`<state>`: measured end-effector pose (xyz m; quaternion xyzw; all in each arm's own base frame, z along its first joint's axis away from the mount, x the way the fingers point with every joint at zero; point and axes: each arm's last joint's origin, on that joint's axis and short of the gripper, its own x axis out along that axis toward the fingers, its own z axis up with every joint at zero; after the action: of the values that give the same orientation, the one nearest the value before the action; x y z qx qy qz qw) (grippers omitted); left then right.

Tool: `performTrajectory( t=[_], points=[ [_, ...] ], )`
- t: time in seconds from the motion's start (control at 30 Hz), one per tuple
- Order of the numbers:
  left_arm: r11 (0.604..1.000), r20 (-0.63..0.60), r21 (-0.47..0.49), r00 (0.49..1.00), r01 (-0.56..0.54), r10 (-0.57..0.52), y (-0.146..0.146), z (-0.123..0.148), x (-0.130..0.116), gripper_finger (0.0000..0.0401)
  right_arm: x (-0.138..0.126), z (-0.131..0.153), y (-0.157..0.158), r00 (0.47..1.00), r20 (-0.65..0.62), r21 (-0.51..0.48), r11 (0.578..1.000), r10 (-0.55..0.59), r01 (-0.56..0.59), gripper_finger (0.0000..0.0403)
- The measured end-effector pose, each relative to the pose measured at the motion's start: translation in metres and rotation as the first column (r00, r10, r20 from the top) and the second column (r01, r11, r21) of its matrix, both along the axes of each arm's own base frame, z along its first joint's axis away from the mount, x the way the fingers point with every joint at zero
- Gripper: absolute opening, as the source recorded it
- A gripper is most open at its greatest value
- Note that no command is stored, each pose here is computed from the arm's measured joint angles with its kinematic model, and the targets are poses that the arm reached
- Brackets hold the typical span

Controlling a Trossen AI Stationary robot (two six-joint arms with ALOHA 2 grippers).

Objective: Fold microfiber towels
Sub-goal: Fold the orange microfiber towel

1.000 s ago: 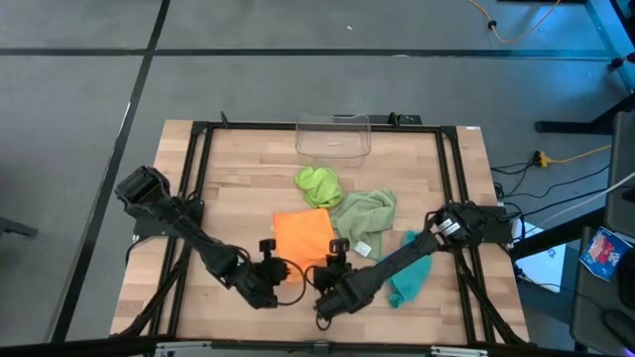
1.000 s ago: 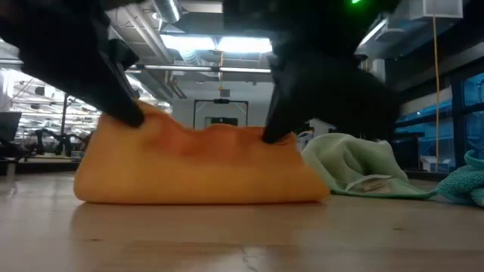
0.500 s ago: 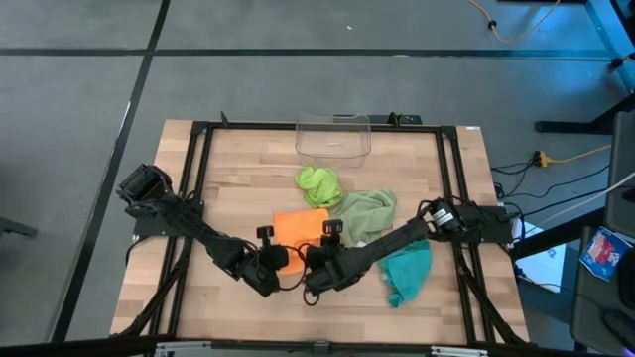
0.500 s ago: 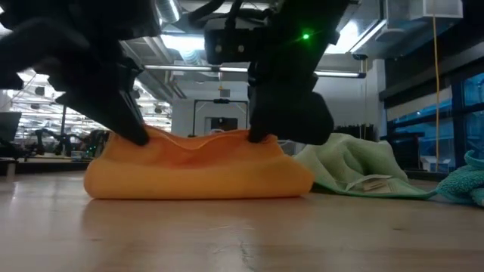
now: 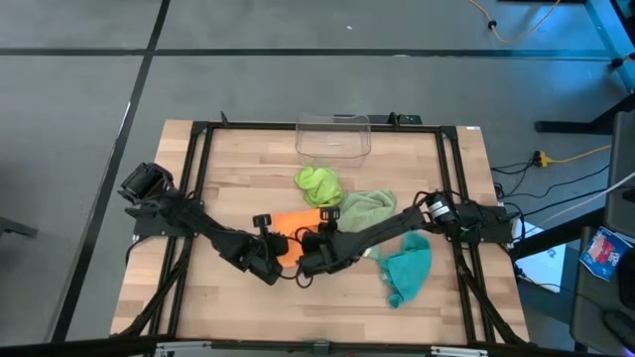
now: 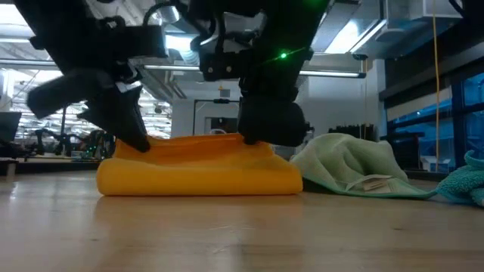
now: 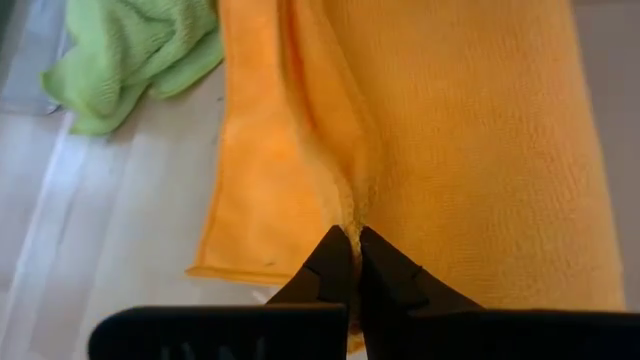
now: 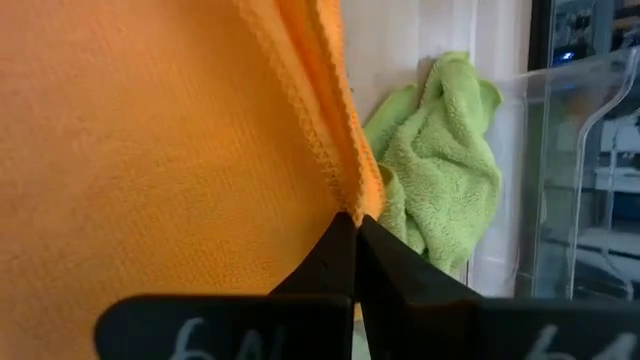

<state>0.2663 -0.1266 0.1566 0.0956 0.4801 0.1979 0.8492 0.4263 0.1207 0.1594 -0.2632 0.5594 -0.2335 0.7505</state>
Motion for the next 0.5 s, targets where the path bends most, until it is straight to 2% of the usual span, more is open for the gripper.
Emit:
performTrajectory(
  t=[0.17,0.37,0.5],
  points=[
    [0.999,-0.011,0.007,0.999,-0.036,0.036,0.01,0.0,0.003,0.0,0.005,0.0,-0.019,1.0,-0.019,0.011,1.0,-0.025,0.025,0.0005],
    [0.998,-0.019,0.007,0.998,-0.06,0.06,0.018,0.0,0.006,0.0,0.011,-0.003,-0.033,0.998,-0.045,0.149,0.988,-0.035,0.041,0.001],
    [0.997,-0.025,0.009,0.997,-0.079,0.079,0.024,0.0,0.008,0.0014,0.012,-0.003,-0.038,0.998,-0.031,0.165,0.984,-0.063,0.068,0.0034]
  ],
)
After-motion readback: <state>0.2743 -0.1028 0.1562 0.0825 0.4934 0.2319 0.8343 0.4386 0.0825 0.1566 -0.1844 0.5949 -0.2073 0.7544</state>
